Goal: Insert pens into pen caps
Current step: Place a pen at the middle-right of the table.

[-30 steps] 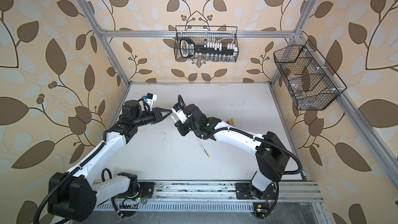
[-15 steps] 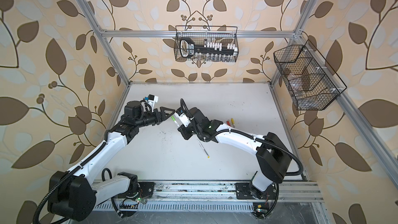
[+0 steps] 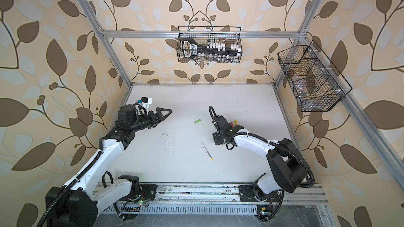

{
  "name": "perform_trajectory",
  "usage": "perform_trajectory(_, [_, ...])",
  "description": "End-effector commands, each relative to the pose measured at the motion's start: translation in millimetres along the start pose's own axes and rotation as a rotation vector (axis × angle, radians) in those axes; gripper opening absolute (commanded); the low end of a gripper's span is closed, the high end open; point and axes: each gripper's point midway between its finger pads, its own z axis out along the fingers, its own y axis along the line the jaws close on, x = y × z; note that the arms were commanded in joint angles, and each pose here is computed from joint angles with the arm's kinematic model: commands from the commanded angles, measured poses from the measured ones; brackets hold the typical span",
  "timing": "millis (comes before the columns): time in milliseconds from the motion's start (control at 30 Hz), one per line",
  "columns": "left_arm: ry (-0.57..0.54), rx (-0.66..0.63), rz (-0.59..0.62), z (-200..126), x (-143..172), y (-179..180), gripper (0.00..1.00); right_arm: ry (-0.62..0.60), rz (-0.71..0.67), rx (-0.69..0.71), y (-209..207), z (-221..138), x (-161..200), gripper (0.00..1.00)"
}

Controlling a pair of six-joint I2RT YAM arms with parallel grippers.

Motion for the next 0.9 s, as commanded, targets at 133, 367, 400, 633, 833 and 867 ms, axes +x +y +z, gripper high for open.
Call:
perform_trajectory(133, [-0.015, 0.041, 0.028, -5.5, -1.7, -11.6, 0.99, 0.084, -0.037, 0.264, -52.3, 7.0, 7.9, 0.11])
perform_trajectory(367, [-0.015, 0.037, 0.022, -5.1, -0.2, -9.2, 0.99, 0.165, -0.064, 0.352, -65.7, 22.1, 7.8, 0.15])
perform_trajectory(400, [-0.016, 0.037, 0.02, -5.0, -0.1, -8.8, 0.99, 0.178, -0.073, 0.358, -66.1, 24.4, 9.0, 0.16])
perform_trajectory(633, [-0.003, 0.024, 0.007, -3.2, 2.5, -4.3, 0.99, 0.163, -0.118, 0.389, -55.8, 23.1, -4.6, 0.49])
perform_trajectory(833, [-0.009, -0.089, -0.013, -8.8, 6.0, 13.6, 0.99, 0.086, -0.189, 0.266, -11.3, 19.0, -32.3, 0.71])
perform_trajectory(867, [-0.006, -0.13, -0.017, -11.2, 7.1, 20.0, 0.99, 0.074, -0.184, 0.215, -2.0, 19.6, -37.9, 0.74])
